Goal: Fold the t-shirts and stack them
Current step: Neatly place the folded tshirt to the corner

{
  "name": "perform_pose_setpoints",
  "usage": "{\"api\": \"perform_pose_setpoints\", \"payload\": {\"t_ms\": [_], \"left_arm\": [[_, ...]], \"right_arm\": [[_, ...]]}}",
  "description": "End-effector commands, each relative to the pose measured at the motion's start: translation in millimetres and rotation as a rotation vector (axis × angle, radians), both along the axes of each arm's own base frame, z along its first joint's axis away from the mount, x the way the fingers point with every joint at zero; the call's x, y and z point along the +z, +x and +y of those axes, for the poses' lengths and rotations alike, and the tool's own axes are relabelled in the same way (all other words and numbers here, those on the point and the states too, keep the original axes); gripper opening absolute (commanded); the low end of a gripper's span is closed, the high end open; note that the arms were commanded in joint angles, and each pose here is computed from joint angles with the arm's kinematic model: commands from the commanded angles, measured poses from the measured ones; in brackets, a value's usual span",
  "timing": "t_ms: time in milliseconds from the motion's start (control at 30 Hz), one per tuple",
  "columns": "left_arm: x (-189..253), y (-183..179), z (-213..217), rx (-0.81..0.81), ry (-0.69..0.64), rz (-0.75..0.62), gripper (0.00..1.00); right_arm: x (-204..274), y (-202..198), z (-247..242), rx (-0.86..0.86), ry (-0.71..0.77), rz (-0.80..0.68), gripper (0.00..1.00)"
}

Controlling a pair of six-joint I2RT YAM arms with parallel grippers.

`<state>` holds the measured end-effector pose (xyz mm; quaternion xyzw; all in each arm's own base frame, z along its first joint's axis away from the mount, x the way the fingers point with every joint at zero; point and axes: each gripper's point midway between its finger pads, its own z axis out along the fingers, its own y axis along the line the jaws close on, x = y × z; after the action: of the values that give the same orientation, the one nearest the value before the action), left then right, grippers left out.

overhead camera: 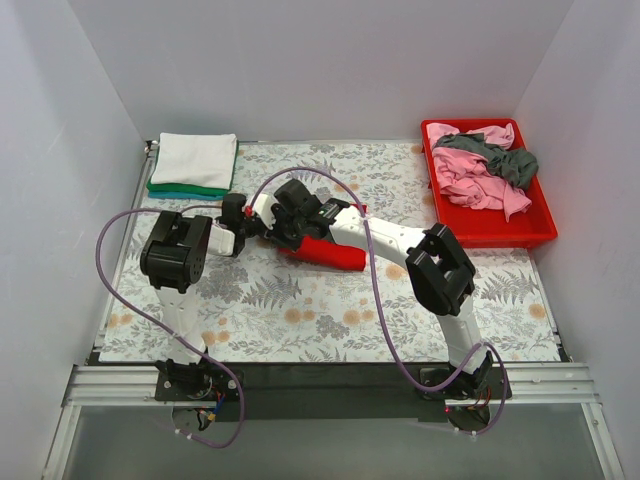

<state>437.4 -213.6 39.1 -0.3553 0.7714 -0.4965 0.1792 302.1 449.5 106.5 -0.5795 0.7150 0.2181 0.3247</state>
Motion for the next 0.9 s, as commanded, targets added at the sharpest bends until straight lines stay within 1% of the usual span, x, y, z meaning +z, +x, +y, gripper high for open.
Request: {"api": "perform_pose_setpoints", "payload": {"t_ms": [0, 33, 100, 133, 167, 233, 267, 300, 333, 367, 400, 467, 500, 567, 600, 633, 700, 733, 800, 867], "left_arm": [[-19, 5, 3, 0.045, 0.061, 0.040, 0.45], [-20, 4, 1, 0.033, 0.074, 0.034, 0.28], [-21, 4, 0, 0.009, 0.093, 0.041, 0.03], [-18, 6, -1, -0.005, 0.107, 0.031, 0.00], [-21, 2, 1, -0.041, 0.156, 0.025, 0.00], [-6, 12, 1, -0.073, 0.200, -0.026, 0.00], [-12, 7, 5, -0.128, 0.275, -0.040, 0.00], [2, 19, 3, -0.148, 0.301, -0.092, 0.00], [4, 22, 6, -0.176, 0.344, -0.117, 0.00], [2, 20, 11, -0.227, 0.413, -0.129, 0.00], [15, 35, 14, -0.224, 0.460, -0.185, 0.00], [22, 39, 20, -0.259, 0.525, -0.201, 0.00], [38, 55, 23, -0.279, 0.592, -0.287, 0.00], [47, 62, 29, -0.311, 0.663, -0.315, 0.00], [68, 78, 28, -0.345, 0.713, -0.412, 0.00], [74, 84, 31, -0.359, 0.746, -0.437, 0.00], [79, 93, 34, -0.421, 0.819, -0.489, 0.00], [102, 108, 36, -0.404, 0.853, -0.544, 0.00], [95, 118, 43, -0.444, 0.934, -0.549, 0.00], [112, 132, 48, -0.440, 0.981, -0.586, 0.00]], "right_arm": [[29, 11, 20, -0.002, 0.094, -0.045, 0.01], [29, 12, 21, -0.003, 0.096, -0.048, 0.01], [32, 14, 21, -0.010, 0.099, -0.054, 0.01], [33, 15, 21, -0.011, 0.101, -0.055, 0.01], [37, 15, 20, -0.015, 0.107, -0.059, 0.01], [39, 17, 14, -0.025, 0.106, -0.061, 0.12], [48, 17, 10, -0.030, 0.117, -0.069, 0.17], [52, 18, 7, -0.034, 0.122, -0.070, 0.22], [51, 22, -3, -0.052, 0.119, -0.062, 0.33], [64, 23, -9, -0.060, 0.137, -0.073, 0.39], [70, 28, -17, -0.071, 0.149, -0.074, 0.49], [84, 25, -32, -0.074, 0.168, -0.078, 0.59], [88, 27, -40, -0.071, 0.176, -0.081, 0.74], [102, 23, -58, -0.079, 0.190, -0.098, 0.85], [105, 29, -69, -0.099, 0.193, -0.102, 0.93], [119, 27, -77, -0.103, 0.214, -0.119, 0.96], [116, 32, -98, -0.142, 0.202, -0.109, 0.98], [121, 32, -106, -0.154, 0.206, -0.114, 0.98], [118, 36, -126, -0.191, 0.191, -0.110, 0.98], [116, 37, -135, -0.208, 0.183, -0.114, 0.98]]}}
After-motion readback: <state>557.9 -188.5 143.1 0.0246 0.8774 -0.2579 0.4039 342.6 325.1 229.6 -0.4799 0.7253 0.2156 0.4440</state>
